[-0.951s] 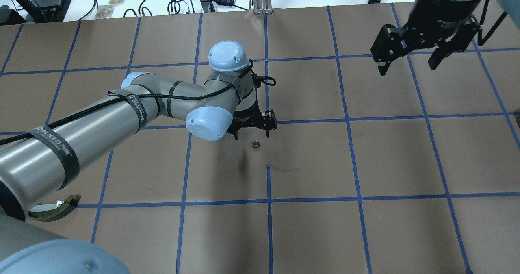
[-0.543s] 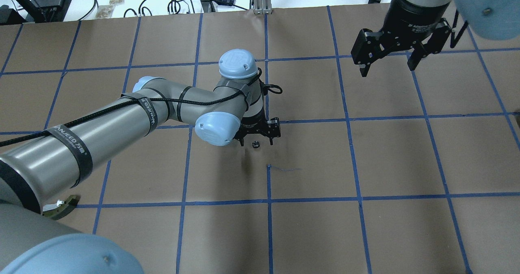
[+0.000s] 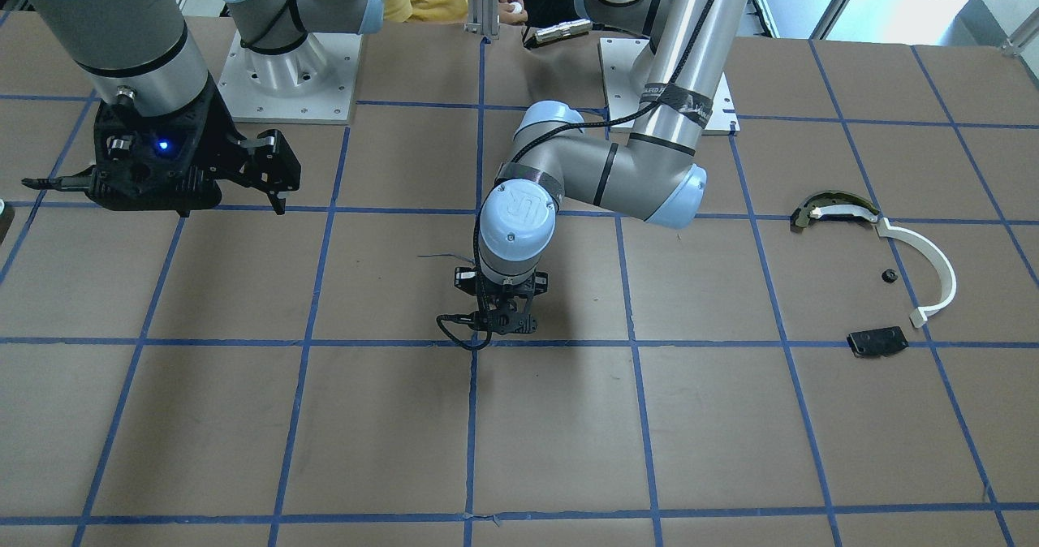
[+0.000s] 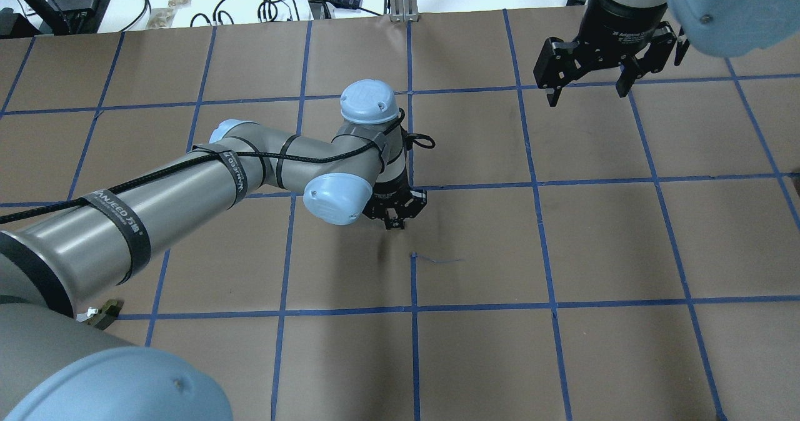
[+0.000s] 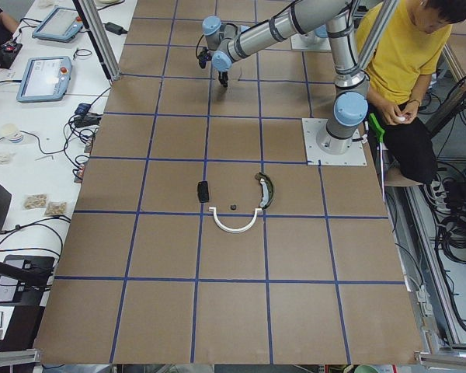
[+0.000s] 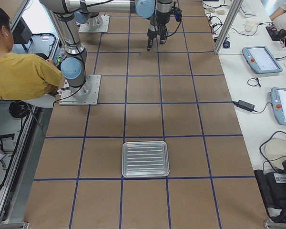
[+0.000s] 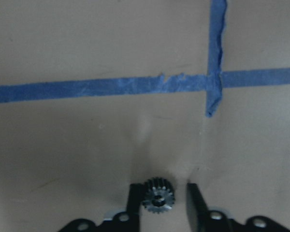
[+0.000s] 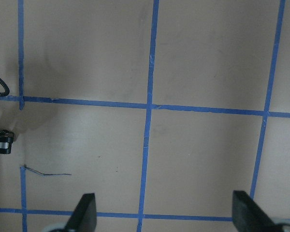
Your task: Place bearing gear from tray to pile
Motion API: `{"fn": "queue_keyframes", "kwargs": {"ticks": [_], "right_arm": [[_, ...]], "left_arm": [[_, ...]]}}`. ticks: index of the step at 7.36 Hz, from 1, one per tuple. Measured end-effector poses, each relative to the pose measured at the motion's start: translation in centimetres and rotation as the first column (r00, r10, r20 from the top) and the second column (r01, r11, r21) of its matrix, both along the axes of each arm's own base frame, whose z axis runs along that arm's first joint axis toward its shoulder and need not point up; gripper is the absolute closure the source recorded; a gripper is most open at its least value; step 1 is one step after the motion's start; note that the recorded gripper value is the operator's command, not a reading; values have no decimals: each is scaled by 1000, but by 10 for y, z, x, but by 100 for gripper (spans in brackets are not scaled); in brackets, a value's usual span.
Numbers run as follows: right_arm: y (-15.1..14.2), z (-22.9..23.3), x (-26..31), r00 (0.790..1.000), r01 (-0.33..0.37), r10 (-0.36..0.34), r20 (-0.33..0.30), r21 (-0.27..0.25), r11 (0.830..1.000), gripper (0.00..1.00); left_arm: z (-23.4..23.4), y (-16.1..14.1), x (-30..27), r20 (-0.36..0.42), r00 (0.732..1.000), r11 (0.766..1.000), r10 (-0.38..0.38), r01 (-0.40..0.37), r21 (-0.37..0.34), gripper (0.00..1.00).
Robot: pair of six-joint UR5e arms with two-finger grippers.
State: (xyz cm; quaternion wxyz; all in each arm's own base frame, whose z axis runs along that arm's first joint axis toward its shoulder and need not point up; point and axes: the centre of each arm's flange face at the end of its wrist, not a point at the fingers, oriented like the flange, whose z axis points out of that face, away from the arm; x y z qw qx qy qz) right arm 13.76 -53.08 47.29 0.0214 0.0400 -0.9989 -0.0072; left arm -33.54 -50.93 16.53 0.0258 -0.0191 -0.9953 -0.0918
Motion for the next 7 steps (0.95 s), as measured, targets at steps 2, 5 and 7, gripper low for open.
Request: {"fn": "queue_keyframes", "kwargs": {"ticks": [2, 5, 7], "right_arm": [[7, 6, 0, 1000, 0, 0, -1, -7, 1000, 0], [19, 19, -3, 1000, -1, 1, -23, -20, 1000, 0], [45, 36, -2, 1000, -6, 5, -30, -23, 1000, 0]], "left_arm": [[3, -5, 4, 5, 1000, 1000, 6, -6, -7, 100], [46, -54, 98, 69, 996, 997, 65, -62, -39, 100], [97, -88, 222, 134, 989, 998, 69, -67, -19, 100]]}}
